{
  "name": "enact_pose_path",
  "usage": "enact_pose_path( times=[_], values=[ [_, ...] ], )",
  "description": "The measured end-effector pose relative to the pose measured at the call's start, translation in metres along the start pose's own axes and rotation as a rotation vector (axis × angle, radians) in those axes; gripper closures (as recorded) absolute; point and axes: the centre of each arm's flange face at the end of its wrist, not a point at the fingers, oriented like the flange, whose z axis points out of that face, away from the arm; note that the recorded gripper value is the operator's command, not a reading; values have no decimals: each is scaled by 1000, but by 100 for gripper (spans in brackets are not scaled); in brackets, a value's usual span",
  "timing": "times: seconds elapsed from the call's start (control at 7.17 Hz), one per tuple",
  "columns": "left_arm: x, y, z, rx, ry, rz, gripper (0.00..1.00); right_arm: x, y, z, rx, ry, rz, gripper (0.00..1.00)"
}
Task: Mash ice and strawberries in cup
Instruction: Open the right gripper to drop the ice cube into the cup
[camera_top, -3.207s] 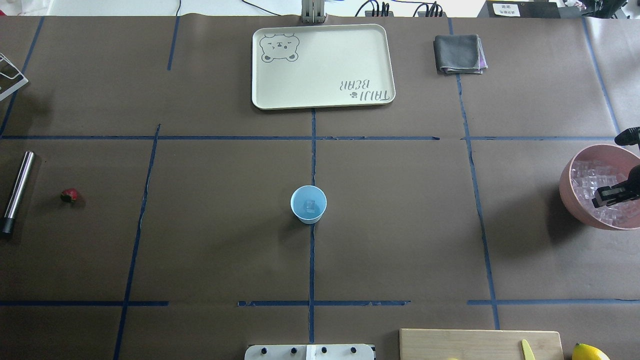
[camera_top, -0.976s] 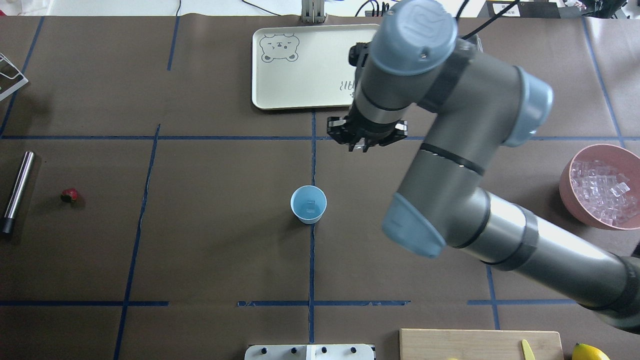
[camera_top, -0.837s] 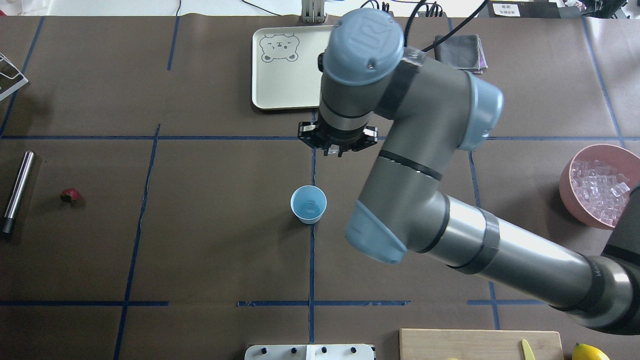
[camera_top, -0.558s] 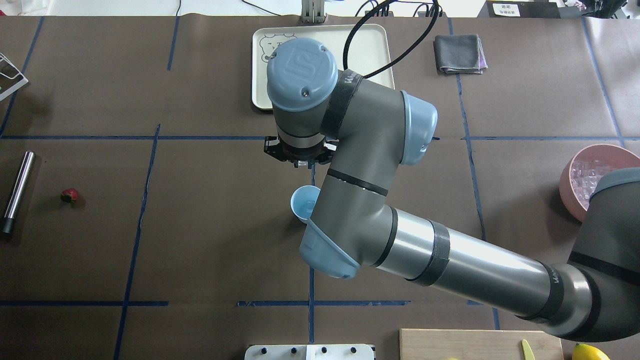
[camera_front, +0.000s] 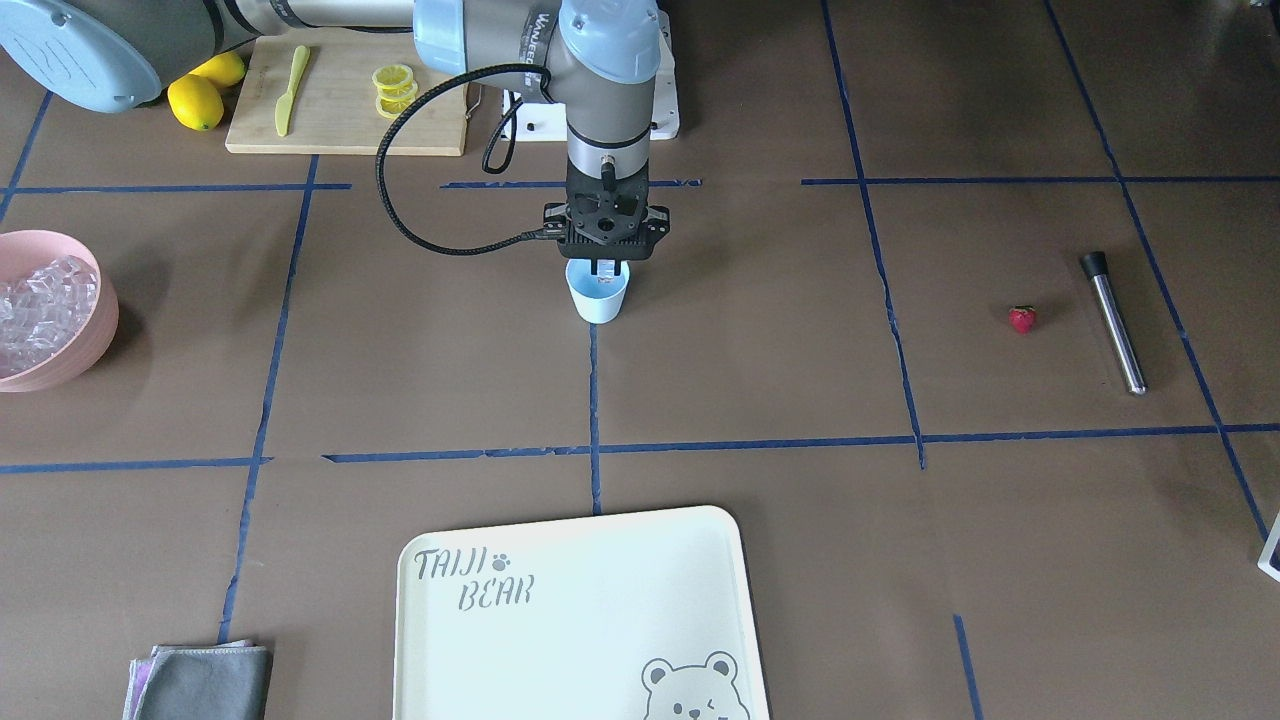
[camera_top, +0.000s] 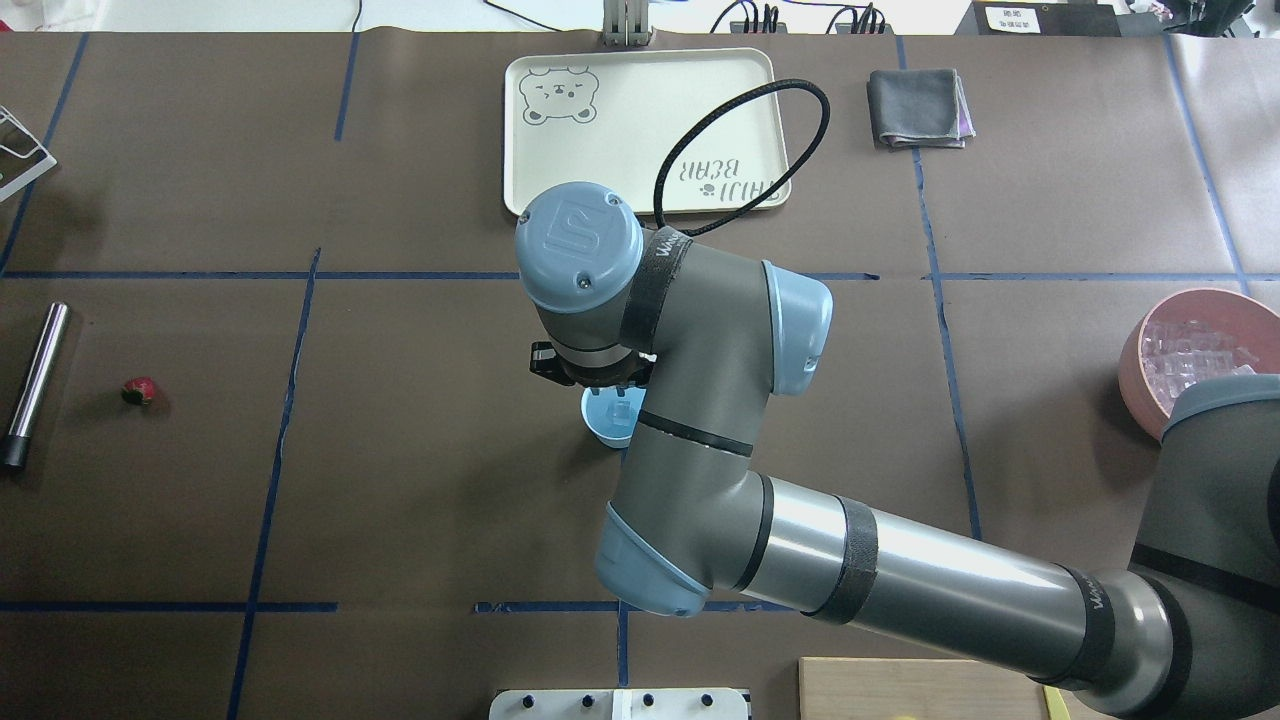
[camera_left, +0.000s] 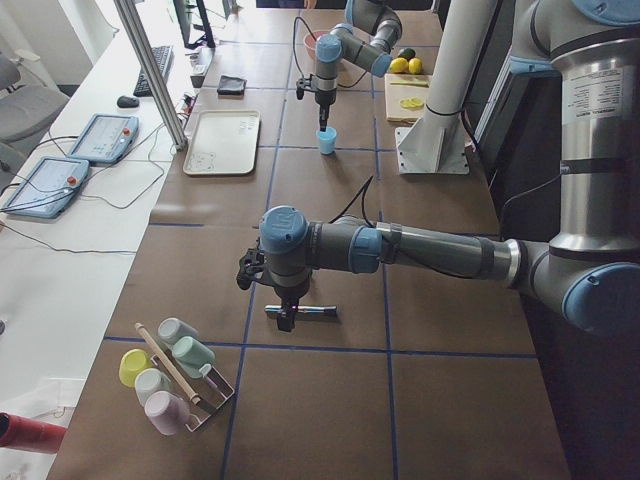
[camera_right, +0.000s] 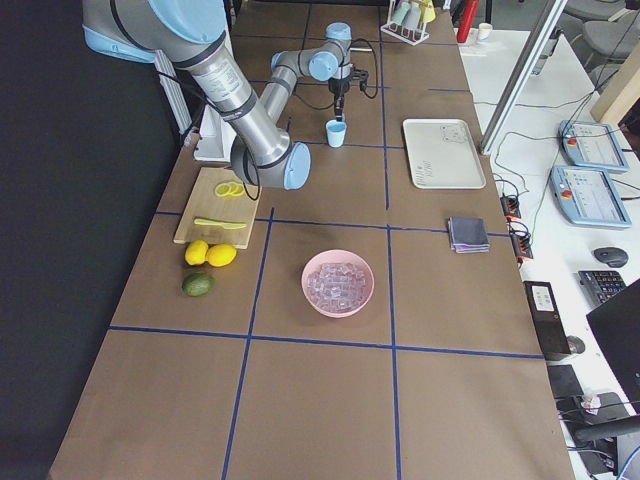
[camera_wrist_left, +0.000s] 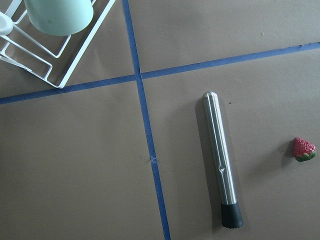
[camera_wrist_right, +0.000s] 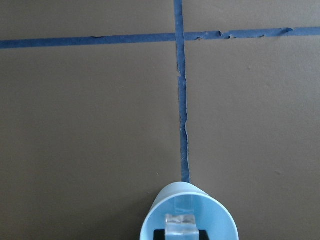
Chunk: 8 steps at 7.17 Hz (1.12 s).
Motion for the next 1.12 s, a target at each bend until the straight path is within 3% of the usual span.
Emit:
enact_pose_path(
  times=[0.14,1.12],
  values=[
    [0,0,0,-1,0,-1,0,2,3,6,-5,7,-6,2],
    [-1,0,1,-2,0,0,0,4,4,6,7,7,-8,1]
  ],
)
